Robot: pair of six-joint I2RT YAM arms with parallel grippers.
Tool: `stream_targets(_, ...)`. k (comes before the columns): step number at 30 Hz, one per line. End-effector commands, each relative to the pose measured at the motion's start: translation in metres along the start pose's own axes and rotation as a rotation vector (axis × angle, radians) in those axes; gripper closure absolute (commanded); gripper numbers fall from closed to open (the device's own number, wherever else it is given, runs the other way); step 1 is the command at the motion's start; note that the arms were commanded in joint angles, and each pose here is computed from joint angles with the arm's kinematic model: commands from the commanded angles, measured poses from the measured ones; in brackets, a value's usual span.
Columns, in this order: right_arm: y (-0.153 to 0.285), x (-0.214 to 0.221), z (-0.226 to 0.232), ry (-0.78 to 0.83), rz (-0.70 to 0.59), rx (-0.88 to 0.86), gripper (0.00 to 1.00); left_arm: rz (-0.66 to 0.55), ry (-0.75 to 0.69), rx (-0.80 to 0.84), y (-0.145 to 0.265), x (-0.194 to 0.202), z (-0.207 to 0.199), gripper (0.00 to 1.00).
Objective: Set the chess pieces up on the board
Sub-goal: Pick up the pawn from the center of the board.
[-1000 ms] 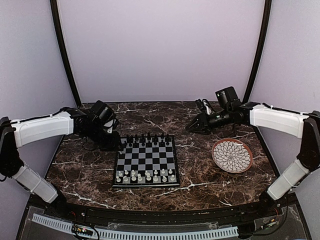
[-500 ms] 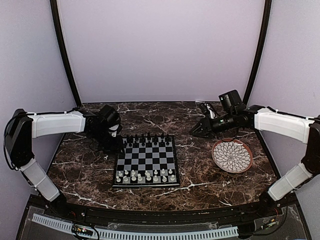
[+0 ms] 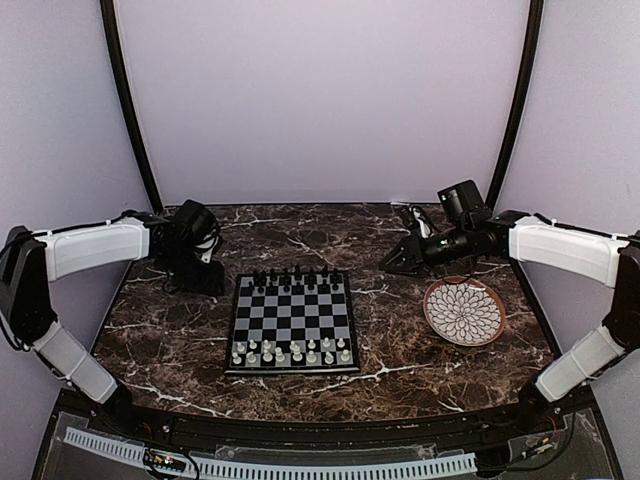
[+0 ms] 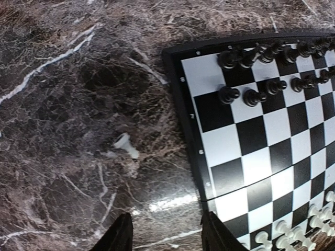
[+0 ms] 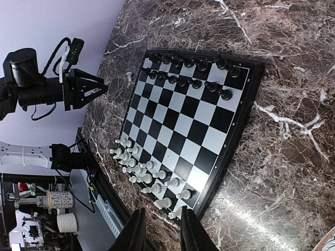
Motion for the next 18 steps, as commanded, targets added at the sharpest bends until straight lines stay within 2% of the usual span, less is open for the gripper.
stream_targets(1,-0.002,0.000,0.000,0.030,0.012,-0.010,0.75,0.003,-0.088,-0.078,-0.003,-0.014,0.017,0.51)
stream_targets(8,-0.002,0.002,-0.003,0.044,0.033,0.016,0.75,0.038,0.006,-0.055,-0.023,-0.044,0.029,0.49)
stream_targets(11,-0.001,0.005,-0.004,0.045,0.034,0.022,0.75,0.060,0.043,-0.032,-0.033,-0.046,0.027,0.52)
stream_targets(18,0.001,0.008,-0.006,0.045,0.030,0.035,0.76,0.107,0.078,0.139,-0.046,-0.038,0.009,0.62)
Point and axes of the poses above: each gripper's point midway between its finger pads, its own y axis back along the fingers, its own z axis along the line the jaws close on, x = y × z, the point moved 6 cm from there along y, back along the fingers, and after that the axes turned 3 degrees about -y, right-handed, at the moved point
